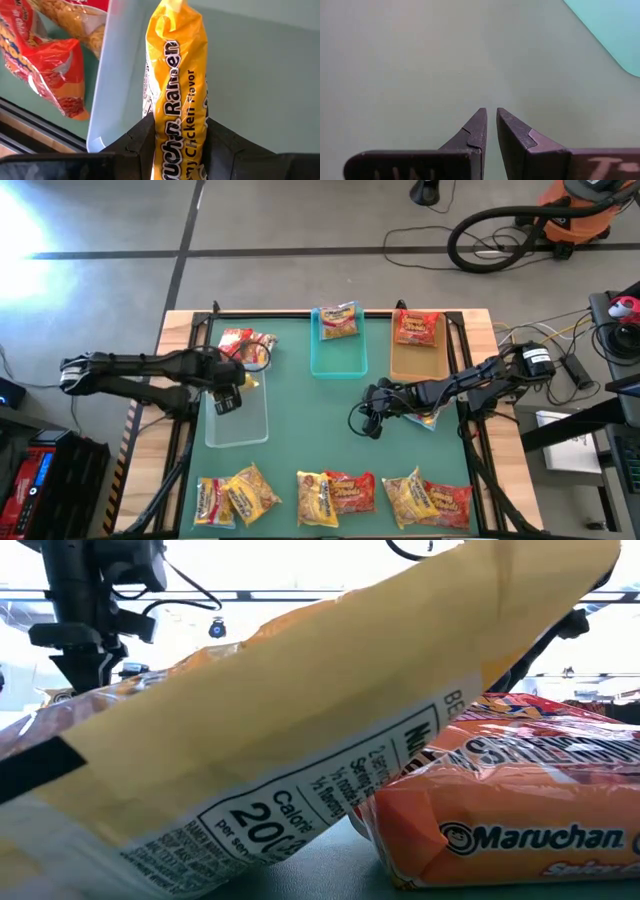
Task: Sort Maruchan noodles
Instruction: Put the yellow noodle pack into the transparent bin, then put the bottom left orange noodle pack into the orange bin
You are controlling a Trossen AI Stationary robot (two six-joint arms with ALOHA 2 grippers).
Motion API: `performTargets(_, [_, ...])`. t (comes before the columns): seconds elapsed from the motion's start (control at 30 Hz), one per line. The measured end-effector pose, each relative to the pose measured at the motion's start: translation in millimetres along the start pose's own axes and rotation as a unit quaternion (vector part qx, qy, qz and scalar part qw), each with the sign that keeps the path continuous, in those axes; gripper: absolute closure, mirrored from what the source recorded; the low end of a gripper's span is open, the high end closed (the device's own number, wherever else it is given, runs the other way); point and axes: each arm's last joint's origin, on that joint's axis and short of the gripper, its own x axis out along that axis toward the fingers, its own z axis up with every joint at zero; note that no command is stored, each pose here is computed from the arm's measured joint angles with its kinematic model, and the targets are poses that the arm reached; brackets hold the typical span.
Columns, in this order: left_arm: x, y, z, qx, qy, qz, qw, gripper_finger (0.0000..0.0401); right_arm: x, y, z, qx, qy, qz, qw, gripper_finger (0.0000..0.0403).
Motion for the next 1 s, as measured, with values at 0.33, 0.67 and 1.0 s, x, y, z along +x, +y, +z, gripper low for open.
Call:
performTargets(0.33, [-2.6,14.5,10.2,-0.066,-0.025,0.004,0.998,0.0285,0.0,0.6,1.1,0.001,-0.006,0.003,1.000,0.0369])
performTargets(0.67, [17.2,28.4,20.5,-0.115,0.039,-0.016,0.992,0.0247,0.0,0.7,1.3,0.001,-0.007,0.004,1.000,0.0369])
performTargets(1.0, [15.2,34.8,36.8,-0.099,0.051,0.078,0.991,0.0234,0.0,0.9,1.2,0.018,-0.004,0.008,1.000,0.0369])
